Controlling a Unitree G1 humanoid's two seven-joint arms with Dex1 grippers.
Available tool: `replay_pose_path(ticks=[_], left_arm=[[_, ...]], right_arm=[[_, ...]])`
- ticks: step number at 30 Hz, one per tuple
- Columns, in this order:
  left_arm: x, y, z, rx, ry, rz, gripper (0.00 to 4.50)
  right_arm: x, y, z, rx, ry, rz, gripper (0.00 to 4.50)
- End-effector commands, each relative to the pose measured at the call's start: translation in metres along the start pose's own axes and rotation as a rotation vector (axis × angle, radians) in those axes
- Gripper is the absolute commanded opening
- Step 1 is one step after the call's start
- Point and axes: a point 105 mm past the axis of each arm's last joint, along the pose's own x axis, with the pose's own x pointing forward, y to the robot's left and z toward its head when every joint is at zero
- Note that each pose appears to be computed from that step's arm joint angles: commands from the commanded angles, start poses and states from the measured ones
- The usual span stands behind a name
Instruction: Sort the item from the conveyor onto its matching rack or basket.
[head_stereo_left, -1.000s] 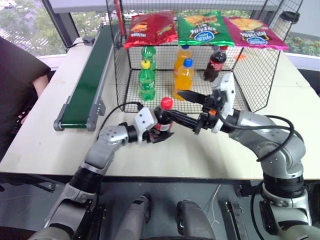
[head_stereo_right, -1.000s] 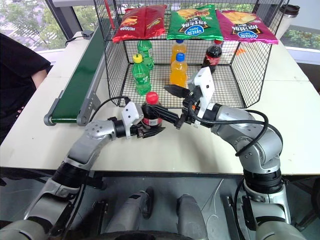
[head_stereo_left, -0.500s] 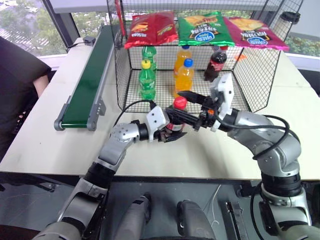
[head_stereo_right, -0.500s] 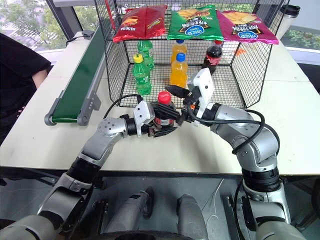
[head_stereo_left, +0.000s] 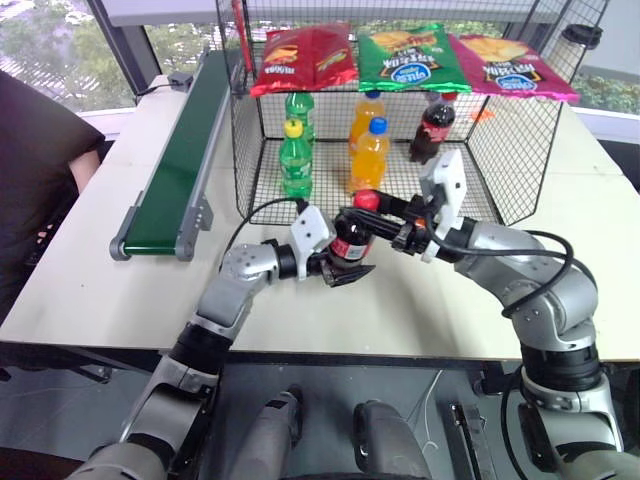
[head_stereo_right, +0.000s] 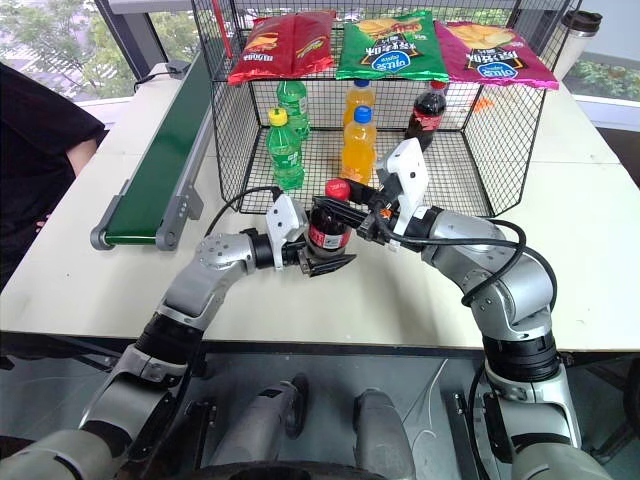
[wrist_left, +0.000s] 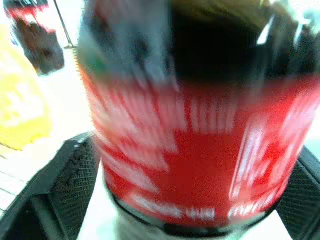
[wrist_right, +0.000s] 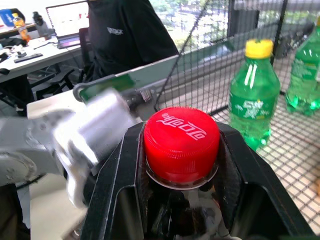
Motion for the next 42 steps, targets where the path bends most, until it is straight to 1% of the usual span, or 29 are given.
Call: replay_pose_path(ticks=[1,6,7,11,14,17,21,24,31,33,34,37,38,42], left_arm=[[-0.002,0.002,0.014,0.037,-0.029,0.005,4.49],[-0.016,0.002,0.005,0.046,0.023,0.004,4.49],[-0.022,0.002,0.005,0.034,0.034,0.004,4.49],[-0.035,0.002,0.003,0.011,0.061,0.012,4.49],[-0.043,0.006,0.001,0.002,0.067,0.074,4.49],[-0.045,0.012,0.002,-0.011,0.053,0.144,4.49],[-0.045,0.018,0.003,-0.009,0.035,0.216,4.49],[-0.044,0.019,0.003,-0.013,0.031,0.233,4.49],[-0.044,0.018,0.004,-0.005,0.029,0.249,4.49],[-0.044,0.019,0.003,-0.004,0.03,0.257,4.5],[-0.044,0.019,0.003,-0.004,0.03,0.259,4.5],[-0.044,0.02,0.003,-0.003,0.031,0.262,4.5],[-0.044,0.02,0.003,-0.003,0.031,0.263,4.5],[-0.044,0.02,0.002,-0.004,0.033,0.265,4.5]], right_arm=[[-0.004,-0.006,0.029,-0.062,-0.091,-0.032,1.16],[-0.013,-0.036,0.045,-0.089,-0.13,-0.167,1.16],[-0.016,-0.048,0.047,-0.107,-0.126,-0.223,1.16],[-0.024,-0.08,0.049,-0.149,-0.11,-0.367,1.16],[-0.034,-0.112,0.049,-0.172,-0.11,-0.51,1.16],[-0.038,-0.134,0.048,-0.189,-0.127,-0.613,1.16],[-0.038,-0.156,0.046,-0.19,-0.145,-0.699,1.16],[-0.038,-0.17,0.044,-0.198,-0.148,-0.749,1.16],[-0.041,-0.188,0.033,-0.187,-0.131,-0.782,1.16],[-0.041,-0.19,0.03,-0.184,-0.123,-0.779,2.22],[-0.041,-0.19,0.029,-0.185,-0.121,-0.778,2.6],[-0.041,-0.189,0.027,-0.188,-0.115,-0.769,4.09],[-0.04,-0.188,0.027,-0.189,-0.113,-0.764,4.47],[-0.041,-0.186,0.028,-0.197,-0.107,-0.755,4.47]])
